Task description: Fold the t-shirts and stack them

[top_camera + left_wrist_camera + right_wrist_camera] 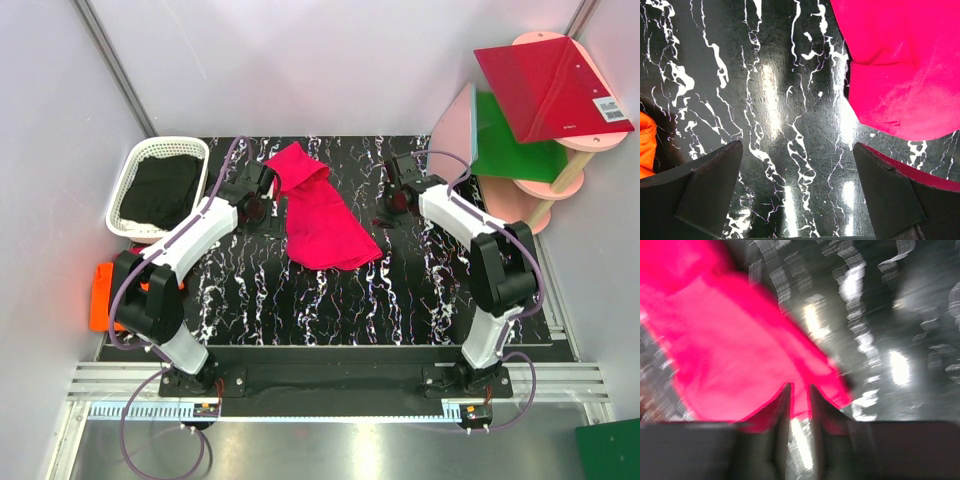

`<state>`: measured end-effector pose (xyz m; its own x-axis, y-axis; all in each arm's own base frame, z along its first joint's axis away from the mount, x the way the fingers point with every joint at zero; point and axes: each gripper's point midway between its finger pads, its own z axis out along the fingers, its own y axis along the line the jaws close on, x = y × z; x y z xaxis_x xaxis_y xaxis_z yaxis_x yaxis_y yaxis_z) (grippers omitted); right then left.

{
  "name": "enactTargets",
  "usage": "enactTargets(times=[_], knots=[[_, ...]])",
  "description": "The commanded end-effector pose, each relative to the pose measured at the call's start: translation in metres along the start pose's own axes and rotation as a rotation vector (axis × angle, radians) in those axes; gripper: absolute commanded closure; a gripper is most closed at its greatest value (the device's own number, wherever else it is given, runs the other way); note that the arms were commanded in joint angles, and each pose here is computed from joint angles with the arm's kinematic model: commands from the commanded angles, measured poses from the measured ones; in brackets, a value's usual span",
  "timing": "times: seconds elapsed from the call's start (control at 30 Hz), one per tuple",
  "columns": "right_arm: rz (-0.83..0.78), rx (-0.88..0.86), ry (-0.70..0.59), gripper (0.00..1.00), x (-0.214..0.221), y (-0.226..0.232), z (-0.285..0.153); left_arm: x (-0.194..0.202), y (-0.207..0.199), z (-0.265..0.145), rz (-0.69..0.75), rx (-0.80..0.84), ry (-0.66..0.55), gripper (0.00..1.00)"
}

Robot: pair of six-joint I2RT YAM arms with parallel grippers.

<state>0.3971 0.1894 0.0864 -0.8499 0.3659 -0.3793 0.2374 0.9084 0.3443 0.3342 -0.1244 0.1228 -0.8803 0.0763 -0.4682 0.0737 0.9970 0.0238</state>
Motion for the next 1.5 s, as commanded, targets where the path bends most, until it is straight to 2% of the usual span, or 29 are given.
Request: enactTargets(times=[0.0,0.13,0.27,0.37,0.53,1.17,1.47], knots=[[0.039,-0.213,0.031,0.85,0.013,0.046,-0.024,0.0,-0.004,-0.004,-0.018,0.033,-0.013,0.01],[0.044,-0.251,0.107,0.83,0.031,0.049,-0.017,0.009,-0.005,-0.001,-0.022,0.035,0.011,0.01],[0.067,-0.216,0.142,0.81,0.044,0.037,-0.008,0.017,-0.004,-0.001,-0.027,0.036,0.023,0.01],[0.072,-0.198,0.165,0.73,0.052,0.03,-0.005,0.022,-0.005,-0.001,-0.028,0.04,0.032,0.01],[0.087,-0.163,0.197,0.68,0.063,0.02,0.001,0.026,-0.007,0.0,-0.024,0.046,0.043,0.01],[0.072,-0.05,0.199,0.67,0.07,-0.005,0.019,0.026,-0.009,-0.001,-0.011,0.046,0.052,0.01],[0.06,-0.019,0.204,0.64,0.07,-0.011,0.028,0.03,-0.013,0.0,0.003,0.046,0.066,0.01]])
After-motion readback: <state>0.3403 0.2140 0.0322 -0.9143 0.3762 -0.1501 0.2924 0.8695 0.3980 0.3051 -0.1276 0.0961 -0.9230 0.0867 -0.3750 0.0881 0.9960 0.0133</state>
